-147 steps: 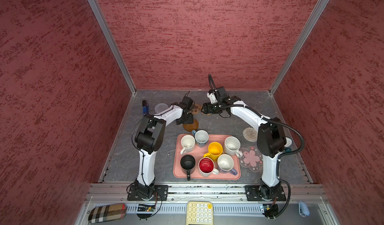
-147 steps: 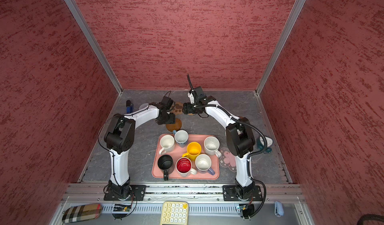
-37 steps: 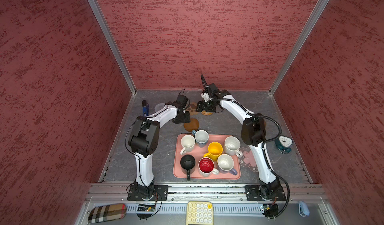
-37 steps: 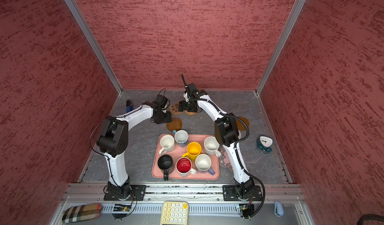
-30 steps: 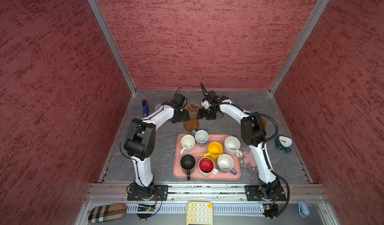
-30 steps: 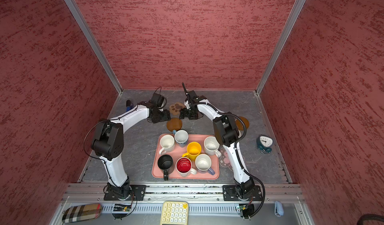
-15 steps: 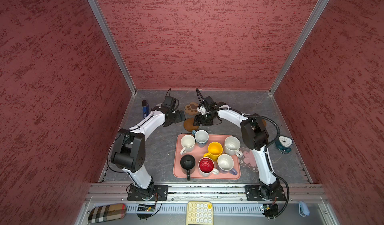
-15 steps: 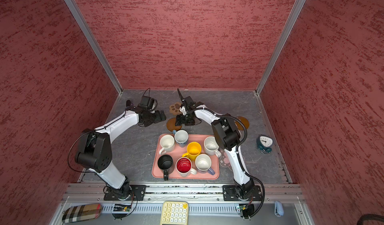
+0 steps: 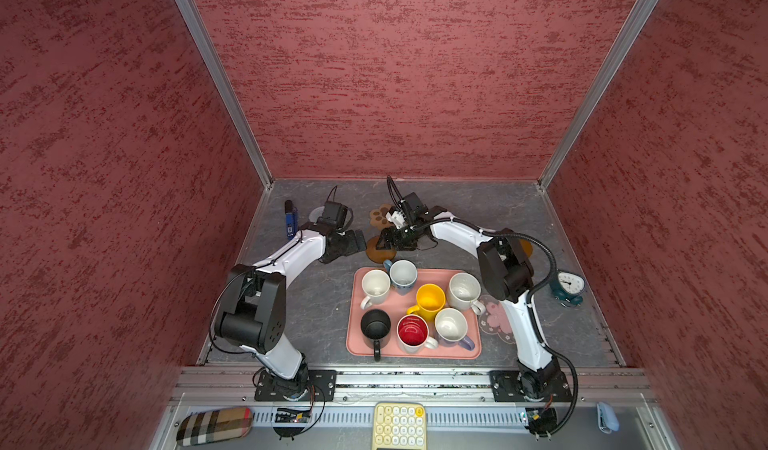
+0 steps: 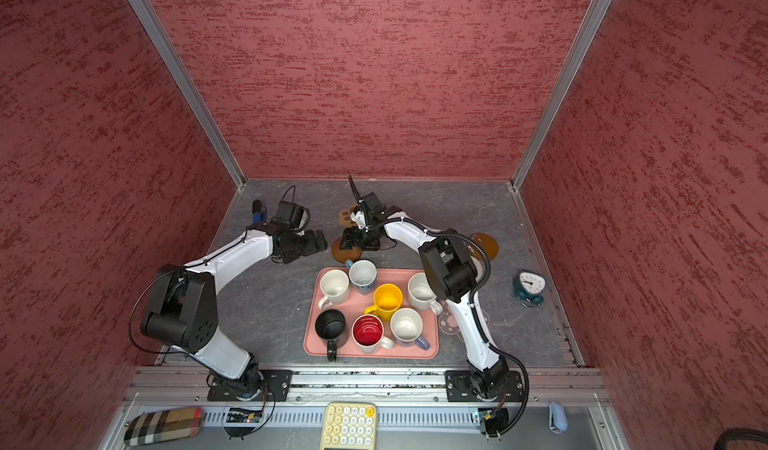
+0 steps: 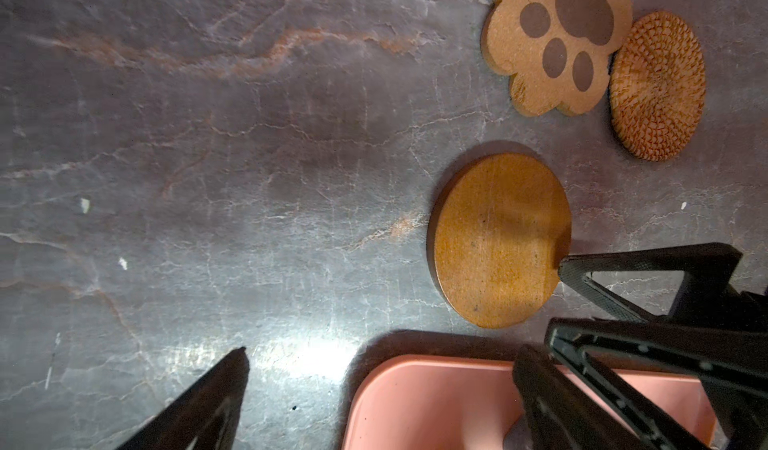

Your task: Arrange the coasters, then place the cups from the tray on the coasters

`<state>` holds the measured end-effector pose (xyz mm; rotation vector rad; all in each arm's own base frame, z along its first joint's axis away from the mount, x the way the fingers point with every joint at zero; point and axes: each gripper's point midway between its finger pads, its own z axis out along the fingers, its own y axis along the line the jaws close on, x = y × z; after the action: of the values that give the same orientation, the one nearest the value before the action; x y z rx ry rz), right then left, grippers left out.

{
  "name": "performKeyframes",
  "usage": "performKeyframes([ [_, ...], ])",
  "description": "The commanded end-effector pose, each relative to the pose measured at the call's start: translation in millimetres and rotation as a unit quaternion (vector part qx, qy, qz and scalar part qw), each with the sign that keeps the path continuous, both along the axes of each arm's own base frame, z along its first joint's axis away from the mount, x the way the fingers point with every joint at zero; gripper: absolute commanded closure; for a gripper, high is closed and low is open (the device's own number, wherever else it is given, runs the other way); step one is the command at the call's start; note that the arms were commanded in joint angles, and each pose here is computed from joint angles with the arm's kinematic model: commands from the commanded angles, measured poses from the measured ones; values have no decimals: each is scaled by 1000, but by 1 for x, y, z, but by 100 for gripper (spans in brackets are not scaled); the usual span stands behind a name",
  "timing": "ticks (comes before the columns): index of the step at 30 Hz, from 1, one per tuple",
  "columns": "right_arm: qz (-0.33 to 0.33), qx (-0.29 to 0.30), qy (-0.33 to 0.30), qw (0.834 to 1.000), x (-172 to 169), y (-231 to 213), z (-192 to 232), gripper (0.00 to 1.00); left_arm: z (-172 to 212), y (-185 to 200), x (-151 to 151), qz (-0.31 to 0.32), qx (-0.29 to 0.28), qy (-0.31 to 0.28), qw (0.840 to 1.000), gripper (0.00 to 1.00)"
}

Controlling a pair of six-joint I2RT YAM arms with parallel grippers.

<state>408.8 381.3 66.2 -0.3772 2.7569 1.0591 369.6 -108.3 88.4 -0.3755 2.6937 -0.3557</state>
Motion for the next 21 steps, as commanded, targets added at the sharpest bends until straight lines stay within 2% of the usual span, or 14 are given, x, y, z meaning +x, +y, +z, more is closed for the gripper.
performKeyframes([
  [1,5,29,-2,1000,8,17,6,21,6,2,4,5,-3,-16,1000,0],
  [8,18,35,9,999,8,31,2,21,-7,1,2,3,-7,-2,1000,2],
  [14,18,34,-8,999,19,34,15,21,-11,5,1,9,-6,0,1000,3],
  [21,-6,2,-29,1000,33,5,35,21,-12,6,3,14,-7,-2,1000,3],
])
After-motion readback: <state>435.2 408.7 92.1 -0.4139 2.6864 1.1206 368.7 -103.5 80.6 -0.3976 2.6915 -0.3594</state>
